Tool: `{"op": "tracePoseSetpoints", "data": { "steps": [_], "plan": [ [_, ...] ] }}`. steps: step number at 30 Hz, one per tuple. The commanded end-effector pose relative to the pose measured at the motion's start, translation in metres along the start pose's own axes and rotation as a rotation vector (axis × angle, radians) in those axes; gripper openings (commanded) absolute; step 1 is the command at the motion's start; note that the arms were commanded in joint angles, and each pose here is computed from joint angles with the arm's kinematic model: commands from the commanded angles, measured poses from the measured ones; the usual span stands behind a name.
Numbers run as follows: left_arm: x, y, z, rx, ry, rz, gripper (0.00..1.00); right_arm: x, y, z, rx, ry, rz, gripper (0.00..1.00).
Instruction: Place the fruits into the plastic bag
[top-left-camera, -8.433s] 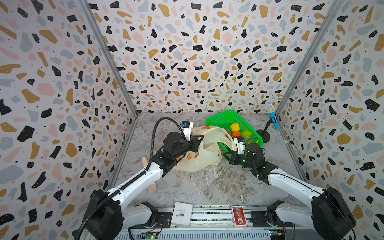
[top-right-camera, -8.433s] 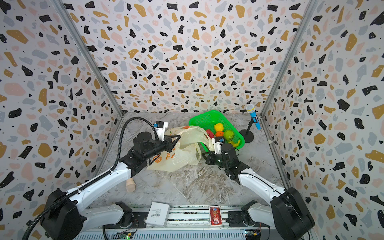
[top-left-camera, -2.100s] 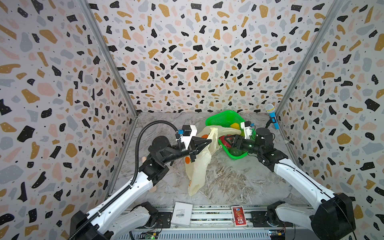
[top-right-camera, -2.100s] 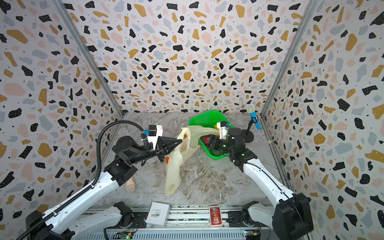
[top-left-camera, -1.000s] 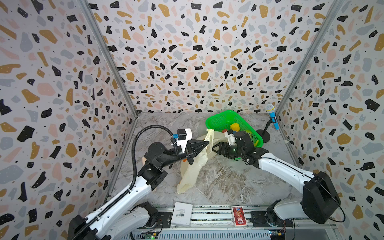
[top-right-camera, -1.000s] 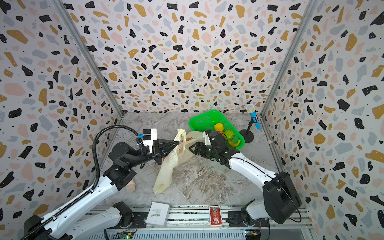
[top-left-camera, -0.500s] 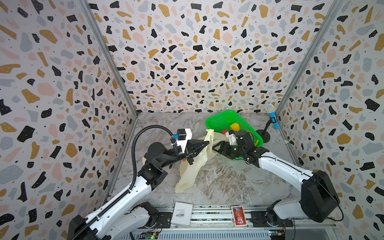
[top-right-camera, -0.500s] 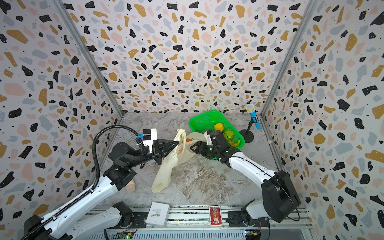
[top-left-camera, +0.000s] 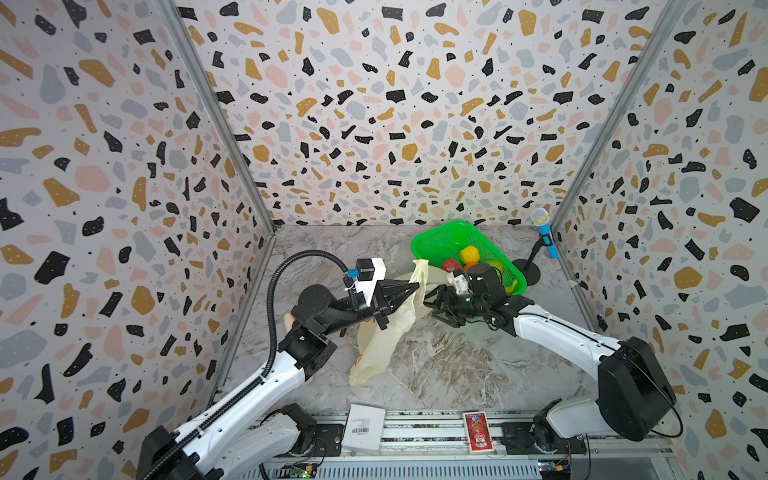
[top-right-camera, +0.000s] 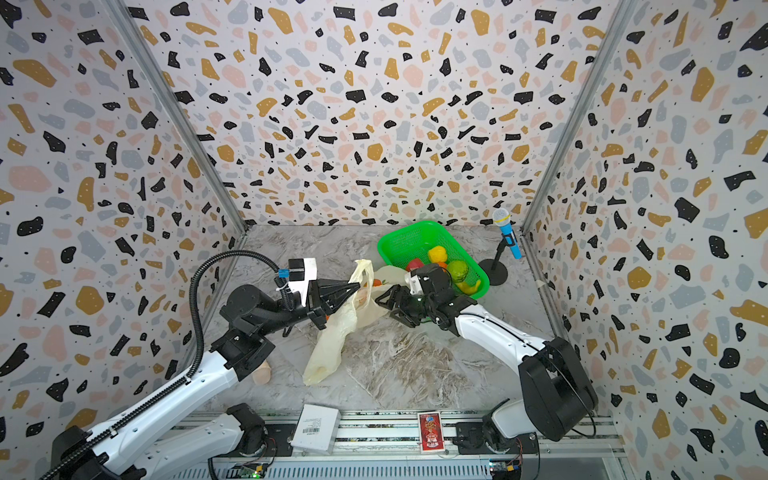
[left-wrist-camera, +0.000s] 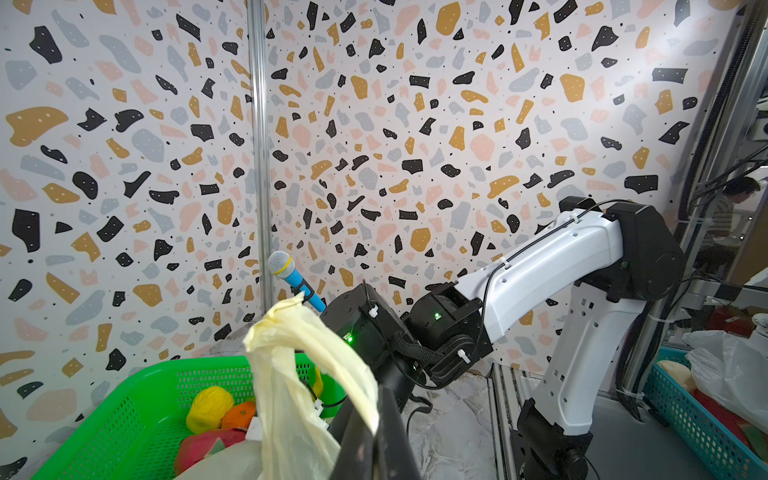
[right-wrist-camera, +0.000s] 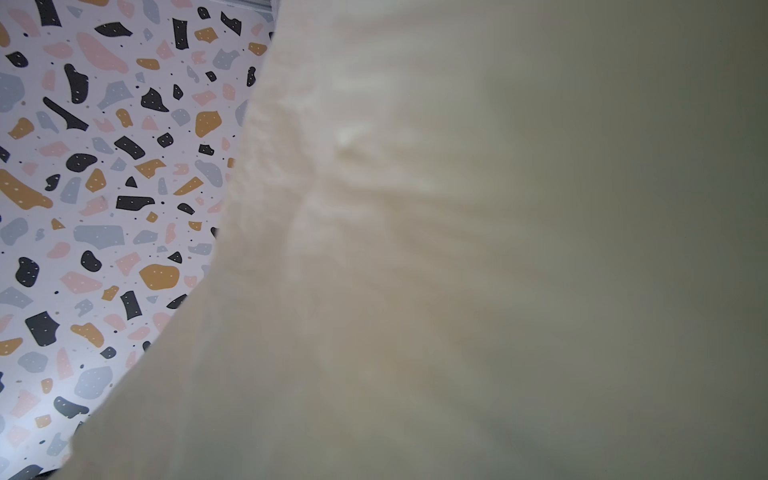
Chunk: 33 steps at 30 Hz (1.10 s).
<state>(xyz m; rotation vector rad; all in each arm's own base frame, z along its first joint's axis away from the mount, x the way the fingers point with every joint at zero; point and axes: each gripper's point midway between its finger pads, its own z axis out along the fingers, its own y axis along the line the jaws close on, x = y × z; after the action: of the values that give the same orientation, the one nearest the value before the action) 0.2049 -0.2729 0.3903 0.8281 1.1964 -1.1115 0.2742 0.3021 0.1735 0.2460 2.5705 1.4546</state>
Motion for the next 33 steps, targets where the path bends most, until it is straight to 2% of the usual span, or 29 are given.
{"op": "tracePoseSetpoints", "data": {
  "steps": [1,4,8,11,14,15,17,20,21,23,26,29,31,33],
  "plan": [
    [-0.012,-0.005,0.0,0.018,-0.051,0.044,0.0,0.008,0.021,-0.002,-0.048,0.006,0.033,0.75],
    [-0.011,-0.006,0.0,0.022,-0.048,0.043,0.0,0.013,0.025,0.0,-0.062,0.0,0.054,0.74],
    [-0.01,-0.009,0.001,0.032,-0.054,0.036,0.0,0.01,0.024,0.006,-0.068,-0.032,0.105,0.64],
    [-0.011,-0.012,0.002,0.048,-0.062,0.028,0.0,0.003,0.022,0.012,-0.087,-0.061,0.151,0.44],
    [-0.014,-0.015,0.0,0.054,-0.069,0.024,0.0,-0.003,0.027,0.014,-0.117,-0.078,0.151,0.05],
    [-0.015,-0.015,-0.001,0.048,-0.073,0.026,0.0,-0.006,0.03,0.012,-0.118,-0.085,0.129,0.0],
    [-0.019,-0.013,-0.005,0.021,-0.082,0.02,0.0,-0.013,0.035,0.004,-0.088,-0.119,0.052,0.0],
    [-0.023,-0.003,-0.01,-0.047,-0.082,0.005,0.0,-0.032,0.05,-0.017,-0.004,-0.219,-0.142,0.0],
    [-0.024,0.001,-0.012,-0.072,-0.077,-0.003,0.21,-0.038,0.055,-0.024,0.025,-0.248,-0.212,0.0],
    [-0.024,-0.003,-0.013,-0.048,-0.057,-0.014,1.0,-0.049,0.069,-0.039,0.077,-0.298,-0.359,0.0],
    [-0.027,-0.01,-0.011,-0.002,-0.014,-0.051,0.99,-0.057,0.081,-0.051,0.128,-0.318,-0.535,0.0],
    [-0.027,0.009,-0.014,-0.084,0.037,-0.086,0.99,-0.062,0.079,-0.06,0.202,-0.325,-0.645,0.0],
    [-0.024,0.029,-0.019,-0.166,0.079,-0.111,0.99,-0.06,0.074,-0.065,0.183,-0.317,-0.671,0.0],
    [-0.028,0.043,-0.025,-0.204,0.071,-0.141,0.99,-0.058,0.069,-0.071,0.13,-0.311,-0.66,0.0]
  ]
}}
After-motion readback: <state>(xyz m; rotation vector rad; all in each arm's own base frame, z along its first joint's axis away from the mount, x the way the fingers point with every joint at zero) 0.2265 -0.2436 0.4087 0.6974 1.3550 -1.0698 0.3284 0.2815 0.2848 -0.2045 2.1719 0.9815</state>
